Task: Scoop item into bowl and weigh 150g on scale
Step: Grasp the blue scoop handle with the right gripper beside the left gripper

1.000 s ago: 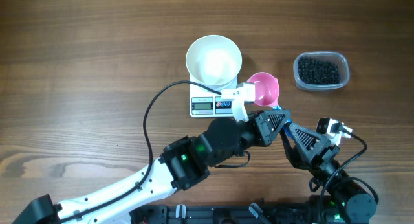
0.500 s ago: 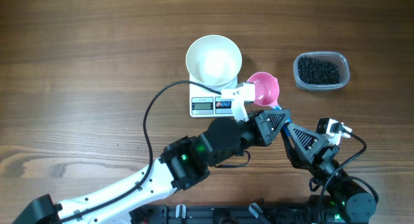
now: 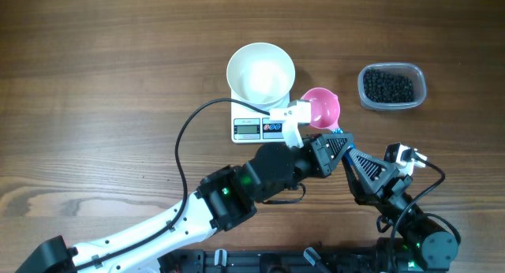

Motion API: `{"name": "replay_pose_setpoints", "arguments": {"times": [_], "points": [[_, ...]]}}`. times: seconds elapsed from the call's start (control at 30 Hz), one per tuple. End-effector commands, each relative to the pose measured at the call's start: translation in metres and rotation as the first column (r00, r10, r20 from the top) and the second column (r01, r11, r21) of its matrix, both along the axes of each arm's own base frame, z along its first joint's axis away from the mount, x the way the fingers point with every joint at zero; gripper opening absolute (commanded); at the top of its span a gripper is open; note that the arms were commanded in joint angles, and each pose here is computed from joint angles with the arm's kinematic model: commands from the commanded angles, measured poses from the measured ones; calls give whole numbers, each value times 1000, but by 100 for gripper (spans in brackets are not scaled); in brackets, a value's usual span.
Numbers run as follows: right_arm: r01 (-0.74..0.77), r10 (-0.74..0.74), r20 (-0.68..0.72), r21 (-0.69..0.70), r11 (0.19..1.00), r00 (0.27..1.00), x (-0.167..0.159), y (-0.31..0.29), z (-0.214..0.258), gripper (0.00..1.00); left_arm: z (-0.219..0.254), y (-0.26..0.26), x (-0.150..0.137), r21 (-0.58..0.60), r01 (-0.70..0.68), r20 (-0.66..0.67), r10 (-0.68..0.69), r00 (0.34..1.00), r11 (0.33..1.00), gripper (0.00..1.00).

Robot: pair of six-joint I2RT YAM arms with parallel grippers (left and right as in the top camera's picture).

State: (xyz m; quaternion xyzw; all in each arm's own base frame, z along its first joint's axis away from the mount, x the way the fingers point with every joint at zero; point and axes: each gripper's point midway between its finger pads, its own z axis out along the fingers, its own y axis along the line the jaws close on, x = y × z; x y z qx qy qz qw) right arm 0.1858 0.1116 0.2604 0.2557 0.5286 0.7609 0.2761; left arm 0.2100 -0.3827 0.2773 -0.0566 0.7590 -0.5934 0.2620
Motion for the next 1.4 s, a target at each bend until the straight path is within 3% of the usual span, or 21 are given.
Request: {"name": "replay_pose_setpoints", "arguments": {"times": [0.0,1.37], "points": [[24,-24,-2,16,1000,1000,3,-3,1,27,1,0,0,-5,-6,2,6,1000,1000,4],[-12,12,7,1,1000,1000,-2,2,1,22,1,0,0,-5,-7,2,7,1000,1000,4]]}}
